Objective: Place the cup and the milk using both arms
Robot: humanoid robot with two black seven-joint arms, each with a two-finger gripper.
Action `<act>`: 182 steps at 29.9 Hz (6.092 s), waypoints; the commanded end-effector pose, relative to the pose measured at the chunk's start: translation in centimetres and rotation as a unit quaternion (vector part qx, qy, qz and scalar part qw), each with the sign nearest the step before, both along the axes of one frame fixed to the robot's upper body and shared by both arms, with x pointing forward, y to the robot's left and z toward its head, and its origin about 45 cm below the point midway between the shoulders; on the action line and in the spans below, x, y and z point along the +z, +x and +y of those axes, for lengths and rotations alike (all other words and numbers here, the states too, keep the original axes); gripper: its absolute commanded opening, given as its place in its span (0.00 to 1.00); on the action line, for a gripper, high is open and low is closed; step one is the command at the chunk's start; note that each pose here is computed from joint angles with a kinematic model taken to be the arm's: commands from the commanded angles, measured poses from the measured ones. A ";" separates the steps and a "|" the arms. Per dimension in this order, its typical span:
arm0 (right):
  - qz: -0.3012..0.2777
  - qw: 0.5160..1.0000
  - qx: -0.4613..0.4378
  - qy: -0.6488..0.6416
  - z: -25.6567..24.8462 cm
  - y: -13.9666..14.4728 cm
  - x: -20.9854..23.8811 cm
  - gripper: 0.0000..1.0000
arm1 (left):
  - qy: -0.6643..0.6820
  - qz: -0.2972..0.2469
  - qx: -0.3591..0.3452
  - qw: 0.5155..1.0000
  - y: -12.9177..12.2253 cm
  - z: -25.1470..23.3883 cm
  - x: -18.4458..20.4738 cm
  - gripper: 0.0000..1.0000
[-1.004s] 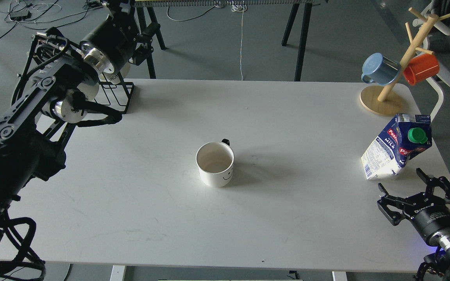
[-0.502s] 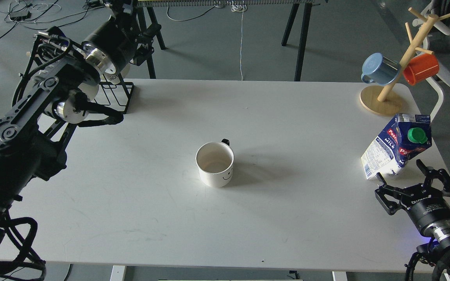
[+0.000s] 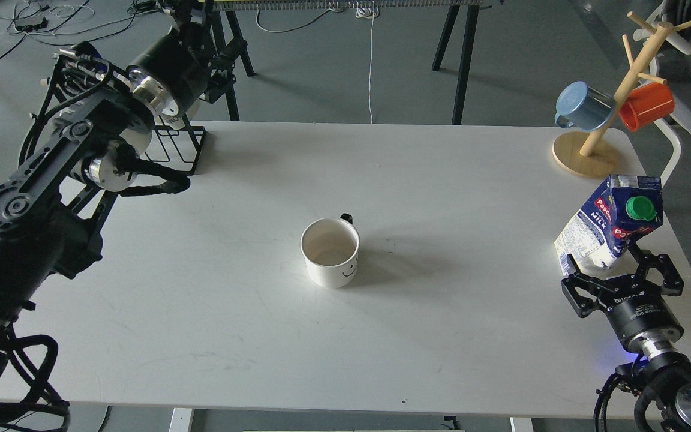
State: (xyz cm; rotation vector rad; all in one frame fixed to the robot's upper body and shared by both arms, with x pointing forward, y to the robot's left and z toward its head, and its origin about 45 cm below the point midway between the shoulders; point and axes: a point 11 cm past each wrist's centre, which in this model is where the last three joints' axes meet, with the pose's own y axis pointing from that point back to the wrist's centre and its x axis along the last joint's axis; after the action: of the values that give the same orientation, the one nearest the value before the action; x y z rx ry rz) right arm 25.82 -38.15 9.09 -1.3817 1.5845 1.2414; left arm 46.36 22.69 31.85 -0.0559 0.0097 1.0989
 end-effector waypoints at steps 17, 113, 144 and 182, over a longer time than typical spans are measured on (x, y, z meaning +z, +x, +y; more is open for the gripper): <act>-0.059 0.998 -0.034 0.009 1.0 1.2 1.1 0.01 | 0.012 0.005 -0.001 1.000 -0.1 -0.1 -0.7 0.99; -0.132 0.961 0.213 0.116 27.6 -1.3 2.5 0.96 | 0.041 0.028 0.025 0.998 0.4 2.6 -2.2 0.99; -0.291 0.948 0.128 -0.004 8.7 2.3 17.0 0.96 | 0.028 0.016 0.022 0.999 0.4 2.2 -1.2 0.99; -0.166 0.956 0.150 -0.192 -2.2 12.3 18.4 0.99 | -0.269 0.088 0.124 0.951 -0.2 11.1 -5.3 0.99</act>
State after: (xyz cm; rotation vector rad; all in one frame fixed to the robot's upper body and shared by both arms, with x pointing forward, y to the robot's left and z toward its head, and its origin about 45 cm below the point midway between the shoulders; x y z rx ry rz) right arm 38.76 -40.00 27.89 -2.0452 1.5116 0.8009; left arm 46.16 33.68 26.84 -0.4653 0.4692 1.3199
